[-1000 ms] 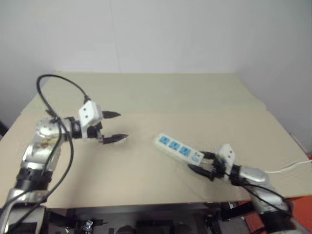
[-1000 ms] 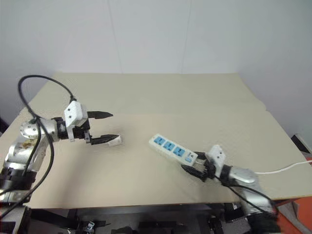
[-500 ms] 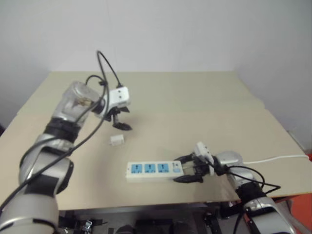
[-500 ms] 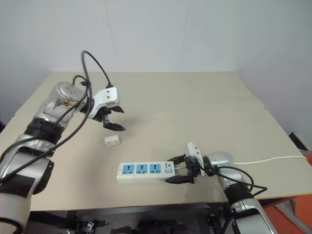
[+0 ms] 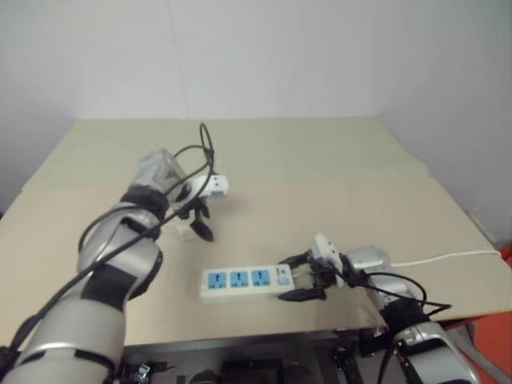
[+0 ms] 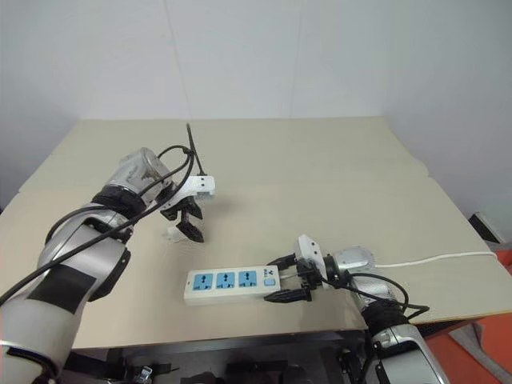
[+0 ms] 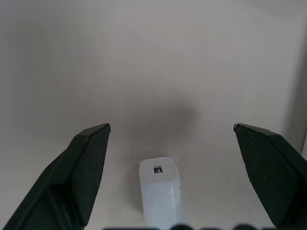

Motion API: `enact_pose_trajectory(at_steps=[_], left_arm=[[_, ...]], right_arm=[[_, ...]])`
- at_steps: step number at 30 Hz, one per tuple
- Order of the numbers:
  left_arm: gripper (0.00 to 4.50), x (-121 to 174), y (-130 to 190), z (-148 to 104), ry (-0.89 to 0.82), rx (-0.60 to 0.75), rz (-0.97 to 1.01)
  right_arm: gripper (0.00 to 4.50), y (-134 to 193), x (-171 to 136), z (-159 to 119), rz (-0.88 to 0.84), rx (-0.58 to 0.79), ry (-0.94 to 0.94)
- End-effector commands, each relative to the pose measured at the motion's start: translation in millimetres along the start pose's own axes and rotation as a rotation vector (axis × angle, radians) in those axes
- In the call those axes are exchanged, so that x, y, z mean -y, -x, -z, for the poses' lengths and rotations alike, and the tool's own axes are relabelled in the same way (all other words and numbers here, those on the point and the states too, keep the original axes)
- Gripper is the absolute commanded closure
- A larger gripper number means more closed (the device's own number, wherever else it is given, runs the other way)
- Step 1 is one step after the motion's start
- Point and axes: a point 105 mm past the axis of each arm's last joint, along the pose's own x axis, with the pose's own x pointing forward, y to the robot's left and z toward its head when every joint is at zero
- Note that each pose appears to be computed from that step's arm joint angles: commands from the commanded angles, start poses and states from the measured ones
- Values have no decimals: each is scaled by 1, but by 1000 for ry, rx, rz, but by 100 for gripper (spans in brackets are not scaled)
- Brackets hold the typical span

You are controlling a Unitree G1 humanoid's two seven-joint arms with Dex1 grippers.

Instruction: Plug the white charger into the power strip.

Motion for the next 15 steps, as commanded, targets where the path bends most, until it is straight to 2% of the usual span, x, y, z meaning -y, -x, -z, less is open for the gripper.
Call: enact_pose_trajectory(at_steps=[1,15], left_arm=[[0,-7,8,-5,-25,-35,-56],[0,-8,-2,6,-40,-115,-70]], right_arm=[[105,-9,-9,11,-31,-43,-15],[105,-14,-9,16,-21,-64,-11]])
